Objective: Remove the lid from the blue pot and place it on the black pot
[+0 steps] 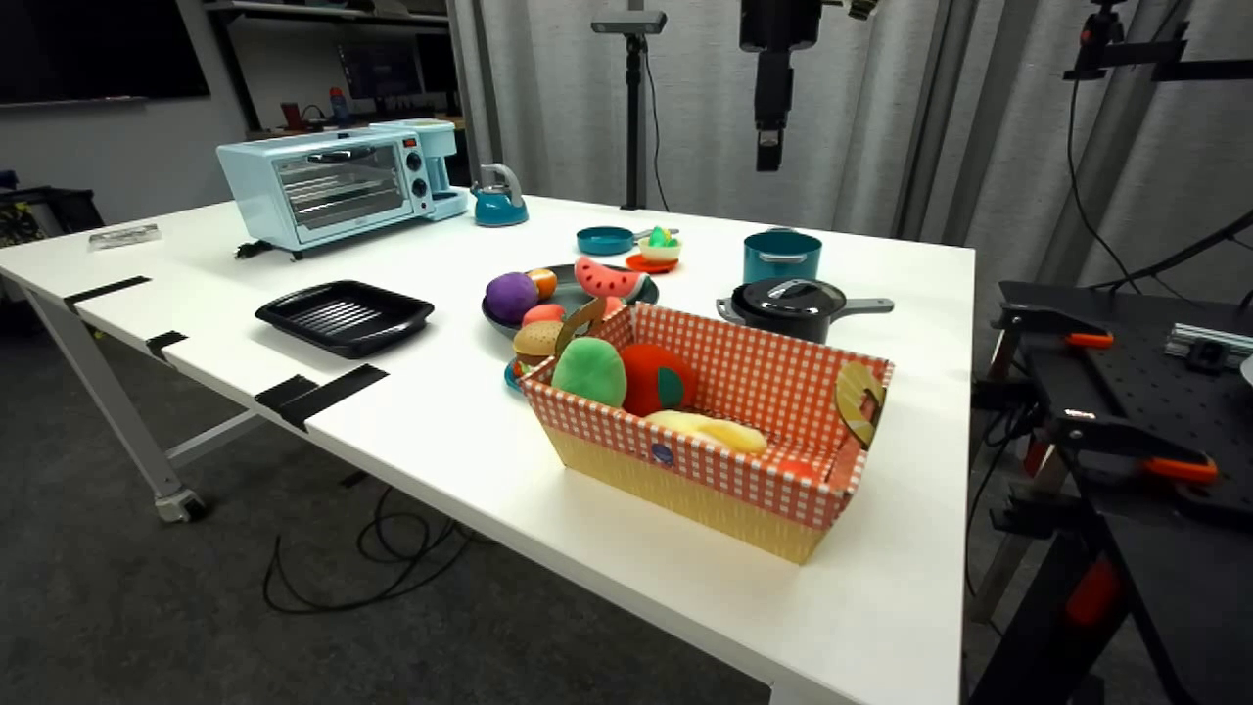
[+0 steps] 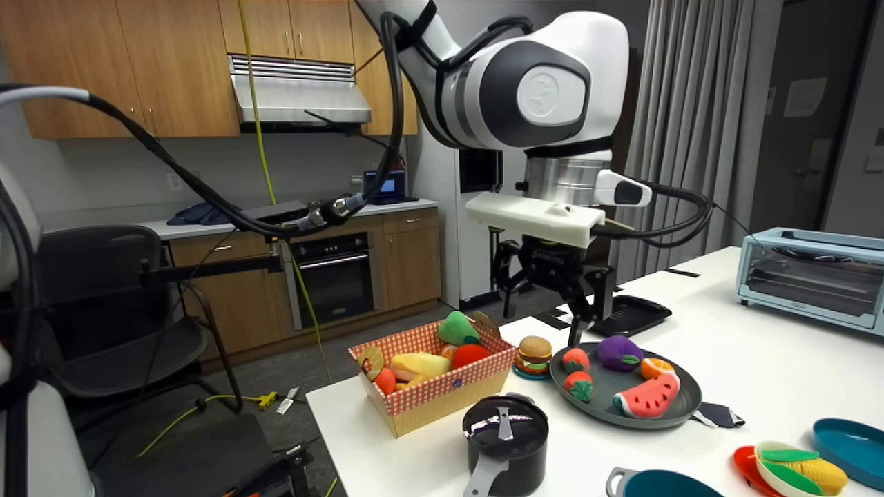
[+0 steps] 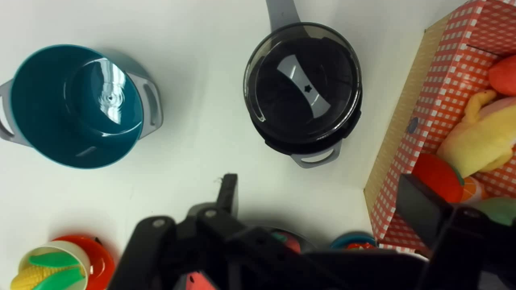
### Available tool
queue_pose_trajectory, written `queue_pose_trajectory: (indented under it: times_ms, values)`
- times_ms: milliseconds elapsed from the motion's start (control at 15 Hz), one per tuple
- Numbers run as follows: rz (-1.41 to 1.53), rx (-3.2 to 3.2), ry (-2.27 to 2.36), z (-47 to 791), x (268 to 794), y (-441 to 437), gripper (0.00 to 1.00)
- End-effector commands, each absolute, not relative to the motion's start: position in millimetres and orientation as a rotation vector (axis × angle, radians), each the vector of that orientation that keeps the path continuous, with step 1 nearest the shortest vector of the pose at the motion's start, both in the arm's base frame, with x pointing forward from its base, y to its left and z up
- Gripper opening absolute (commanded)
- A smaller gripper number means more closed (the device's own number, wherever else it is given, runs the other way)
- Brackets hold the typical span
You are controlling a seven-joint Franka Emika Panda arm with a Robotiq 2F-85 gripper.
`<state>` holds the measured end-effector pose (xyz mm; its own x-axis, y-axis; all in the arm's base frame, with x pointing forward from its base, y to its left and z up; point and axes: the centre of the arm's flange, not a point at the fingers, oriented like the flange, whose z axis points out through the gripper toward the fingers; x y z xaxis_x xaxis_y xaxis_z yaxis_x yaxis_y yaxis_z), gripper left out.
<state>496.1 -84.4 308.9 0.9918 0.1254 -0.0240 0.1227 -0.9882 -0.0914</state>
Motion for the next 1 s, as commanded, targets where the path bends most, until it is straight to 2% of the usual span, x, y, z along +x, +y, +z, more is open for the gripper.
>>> queue_pose_trajectory:
  times_ms: [0, 467, 933]
  values:
    - [0.061, -3.049, -0.029, 344.0, 499.3, -89.2, 1.00]
    - [0.118, -3.046, 0.157, 373.7, 506.6, -89.5, 1.00]
    - [0.135, -3.032, 0.149, 363.7, 505.5, -88.3, 1.00]
